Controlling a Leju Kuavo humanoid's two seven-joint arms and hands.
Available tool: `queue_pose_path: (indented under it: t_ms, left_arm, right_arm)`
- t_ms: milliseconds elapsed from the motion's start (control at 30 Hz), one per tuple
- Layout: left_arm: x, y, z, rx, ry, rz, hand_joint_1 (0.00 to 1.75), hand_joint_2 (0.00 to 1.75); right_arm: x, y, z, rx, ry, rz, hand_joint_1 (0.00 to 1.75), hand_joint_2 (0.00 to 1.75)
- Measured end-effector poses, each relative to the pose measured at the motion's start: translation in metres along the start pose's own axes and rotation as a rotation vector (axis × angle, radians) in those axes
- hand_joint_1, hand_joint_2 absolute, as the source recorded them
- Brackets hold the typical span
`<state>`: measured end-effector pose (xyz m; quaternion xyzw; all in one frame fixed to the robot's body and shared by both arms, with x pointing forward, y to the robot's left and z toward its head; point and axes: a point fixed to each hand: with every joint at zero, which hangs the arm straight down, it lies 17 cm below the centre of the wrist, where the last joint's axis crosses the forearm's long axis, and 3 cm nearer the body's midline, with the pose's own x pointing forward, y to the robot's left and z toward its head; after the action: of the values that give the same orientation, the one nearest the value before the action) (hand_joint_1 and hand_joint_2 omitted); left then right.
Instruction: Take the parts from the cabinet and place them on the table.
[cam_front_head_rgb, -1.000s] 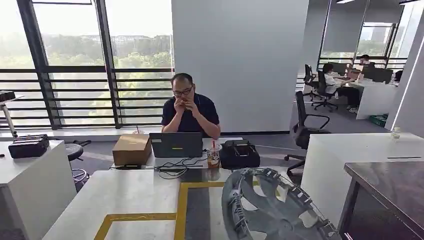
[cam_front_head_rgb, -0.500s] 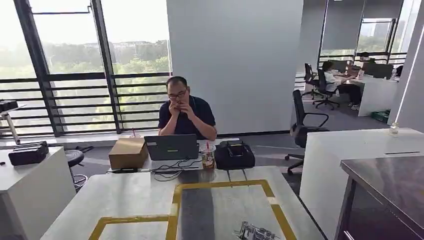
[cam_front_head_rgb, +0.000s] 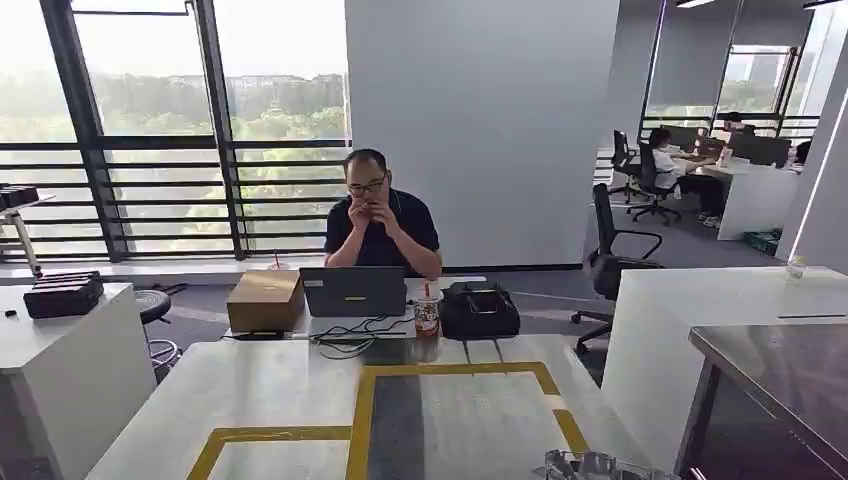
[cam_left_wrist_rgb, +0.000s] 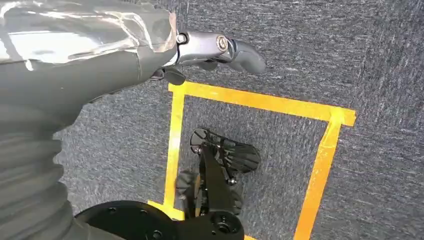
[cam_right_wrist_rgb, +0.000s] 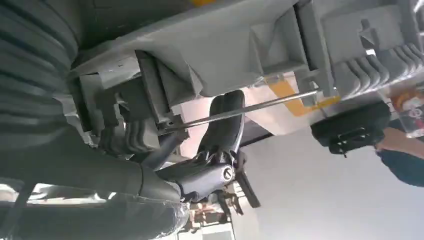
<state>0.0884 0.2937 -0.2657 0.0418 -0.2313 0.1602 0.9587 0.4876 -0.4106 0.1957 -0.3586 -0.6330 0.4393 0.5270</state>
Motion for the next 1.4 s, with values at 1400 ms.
queue_pose_path:
  t_ms: [1400]
  left_arm:
    - [-0.002, -0.006, 0.001, -0.021, 0.013, -0.053, 0.00, 1.75]
  right_arm:
    - [0.000, -0.027, 0.000, -0.435, 0.023, -0.262, 1.75, 1.75]
